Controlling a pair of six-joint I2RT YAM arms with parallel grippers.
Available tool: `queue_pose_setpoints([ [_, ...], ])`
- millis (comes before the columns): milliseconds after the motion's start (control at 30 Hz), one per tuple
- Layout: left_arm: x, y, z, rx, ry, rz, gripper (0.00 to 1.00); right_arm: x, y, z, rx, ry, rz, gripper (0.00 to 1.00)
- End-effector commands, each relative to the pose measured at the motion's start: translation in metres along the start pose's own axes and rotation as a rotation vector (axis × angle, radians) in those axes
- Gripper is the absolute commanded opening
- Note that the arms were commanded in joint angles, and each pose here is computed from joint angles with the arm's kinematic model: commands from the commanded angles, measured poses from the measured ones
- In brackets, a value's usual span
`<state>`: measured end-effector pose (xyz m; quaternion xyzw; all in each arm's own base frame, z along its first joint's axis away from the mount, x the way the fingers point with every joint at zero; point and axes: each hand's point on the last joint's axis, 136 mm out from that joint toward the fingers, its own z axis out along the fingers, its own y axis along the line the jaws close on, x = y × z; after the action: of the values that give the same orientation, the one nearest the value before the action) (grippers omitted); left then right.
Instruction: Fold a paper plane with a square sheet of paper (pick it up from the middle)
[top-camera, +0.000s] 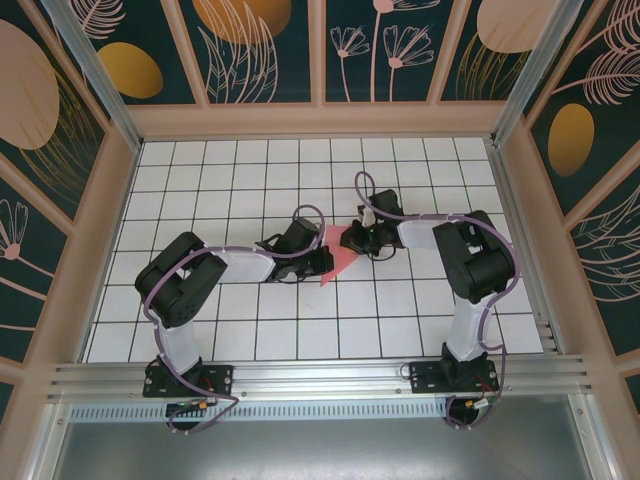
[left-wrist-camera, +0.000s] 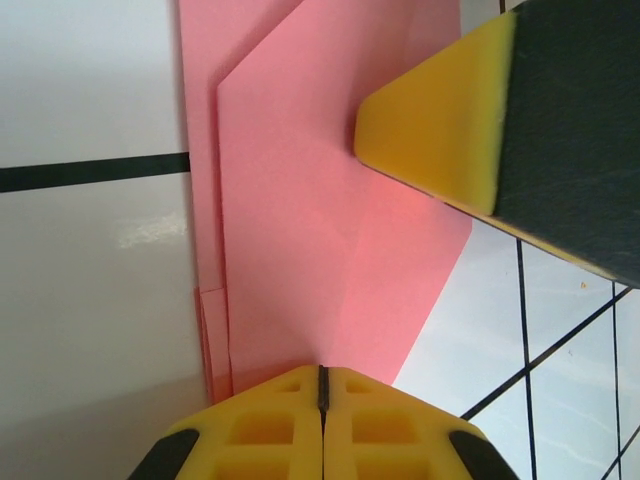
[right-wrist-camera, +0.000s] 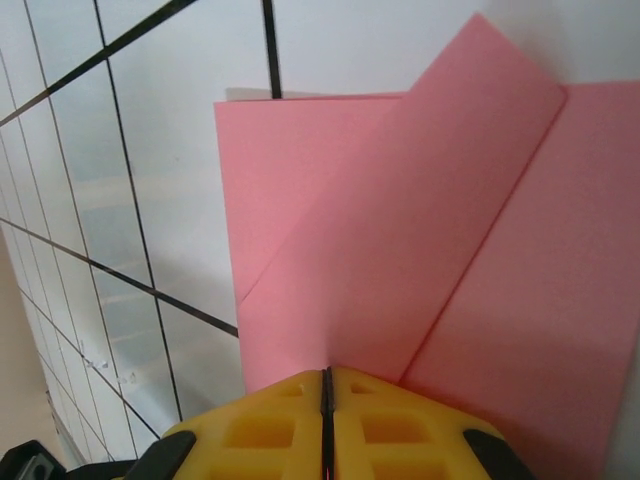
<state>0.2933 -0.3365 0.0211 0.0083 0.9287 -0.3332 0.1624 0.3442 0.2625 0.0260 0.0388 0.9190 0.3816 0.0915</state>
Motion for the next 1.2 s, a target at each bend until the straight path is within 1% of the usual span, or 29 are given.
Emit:
queue_pose_setpoints([
  [0,0.005,0.012,0.004,-0.059,0.02,-0.012,0.06,0.0,0.03,-0.011,-0.079,-0.017,-0.084,0.11],
  [233,0.005,0.017,0.003,-0.084,0.011,-0.02,0.05,0.018,0.024,-0.003,-0.075,0.03,-0.067,0.1],
  [567,0.005,0.019,0.002,-0.09,0.006,-0.028,0.04,0.027,0.018,0.012,-0.062,0.084,-0.066,0.09],
  [867,0.006,0.018,0.0,-0.08,0.003,-0.024,0.04,0.03,-0.011,0.022,0.06,0.095,-0.024,0.08],
  [1167,0.009,0.007,-0.011,-0.029,0.01,0.0,0.08,0.031,-0.033,0.025,0.153,0.096,0.009,0.08],
])
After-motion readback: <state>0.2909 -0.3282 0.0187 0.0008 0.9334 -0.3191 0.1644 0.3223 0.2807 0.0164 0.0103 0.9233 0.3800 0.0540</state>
